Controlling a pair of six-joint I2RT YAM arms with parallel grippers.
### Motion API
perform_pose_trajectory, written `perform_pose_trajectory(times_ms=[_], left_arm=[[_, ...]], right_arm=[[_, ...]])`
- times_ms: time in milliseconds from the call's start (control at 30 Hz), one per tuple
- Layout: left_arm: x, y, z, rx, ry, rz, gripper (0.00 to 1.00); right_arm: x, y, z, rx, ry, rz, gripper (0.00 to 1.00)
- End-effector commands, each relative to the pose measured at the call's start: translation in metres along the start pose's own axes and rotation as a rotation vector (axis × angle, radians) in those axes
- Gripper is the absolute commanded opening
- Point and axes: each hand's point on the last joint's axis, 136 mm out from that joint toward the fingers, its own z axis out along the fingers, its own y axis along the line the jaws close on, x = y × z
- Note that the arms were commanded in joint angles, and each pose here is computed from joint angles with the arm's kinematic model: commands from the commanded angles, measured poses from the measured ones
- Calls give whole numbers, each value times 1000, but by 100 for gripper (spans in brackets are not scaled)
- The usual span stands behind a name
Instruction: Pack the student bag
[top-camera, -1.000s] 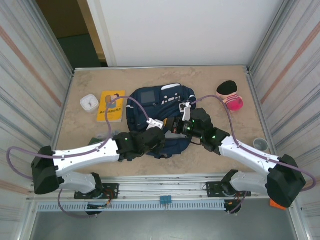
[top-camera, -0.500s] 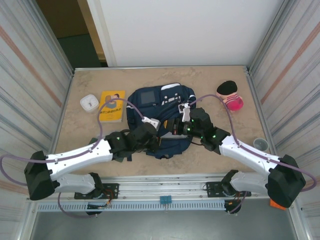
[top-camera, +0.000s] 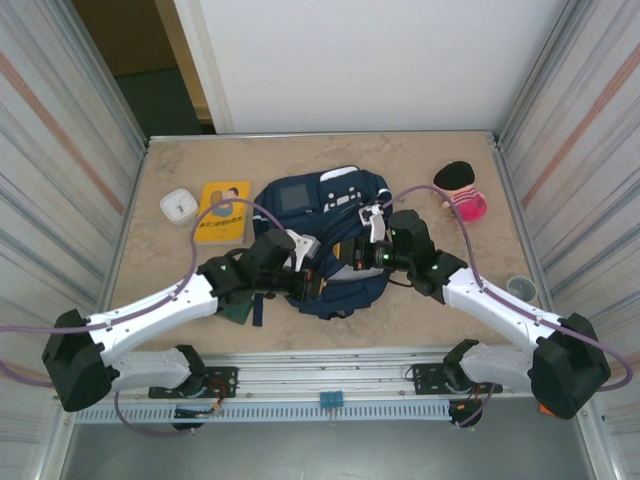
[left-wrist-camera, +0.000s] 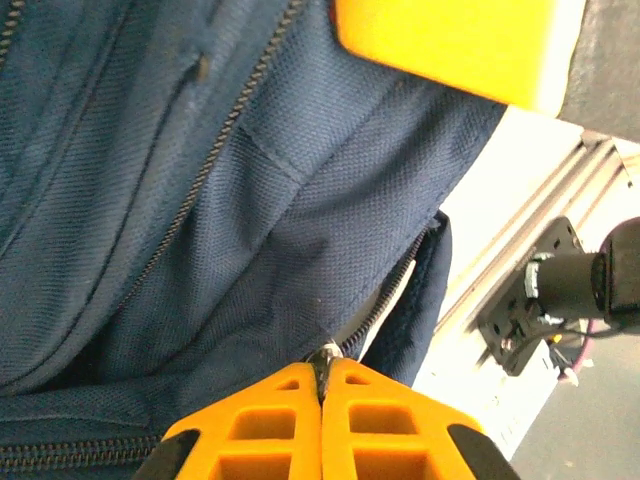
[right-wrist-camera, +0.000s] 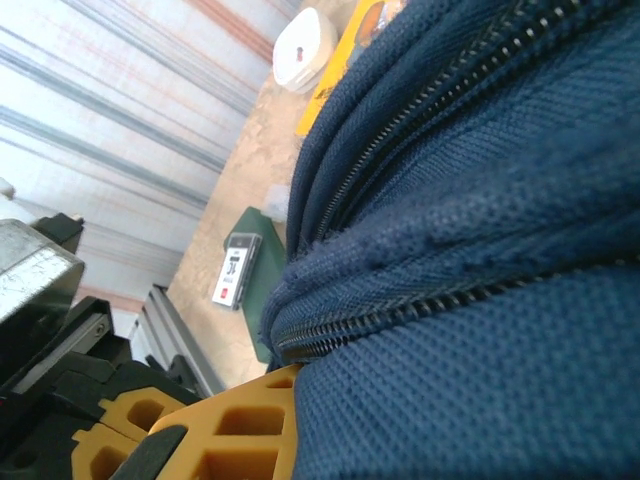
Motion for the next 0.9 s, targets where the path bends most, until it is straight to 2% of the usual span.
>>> perform_pose_trajectory(times_ms=[0,133,333,467,533,733,867], left_arm=[[24,-1,8,40,103,31,8],[36,9,16,7,135,46,11],[44,16,18,-41,141,64,23],[48,13,20,-56,144,90,25],[49,16,21,-84,145,93,21],[47,51,6,-273,105,54,0],[44,69,-10,-336,50,16,0]], right_arm=[[-20,42,-12,-126,-43,-102,0],[-17,47,-11,-136,-34,-106,0],[-16,52,-11,-137,-37,-107,0],[-16,54,-10,-138,-39,-107,0],[-17,54,-10,-135,-40,-105,0],[-17,51,-20,-112,-40,-120,0],[-22,44,-33,-98,-49,-122,0]])
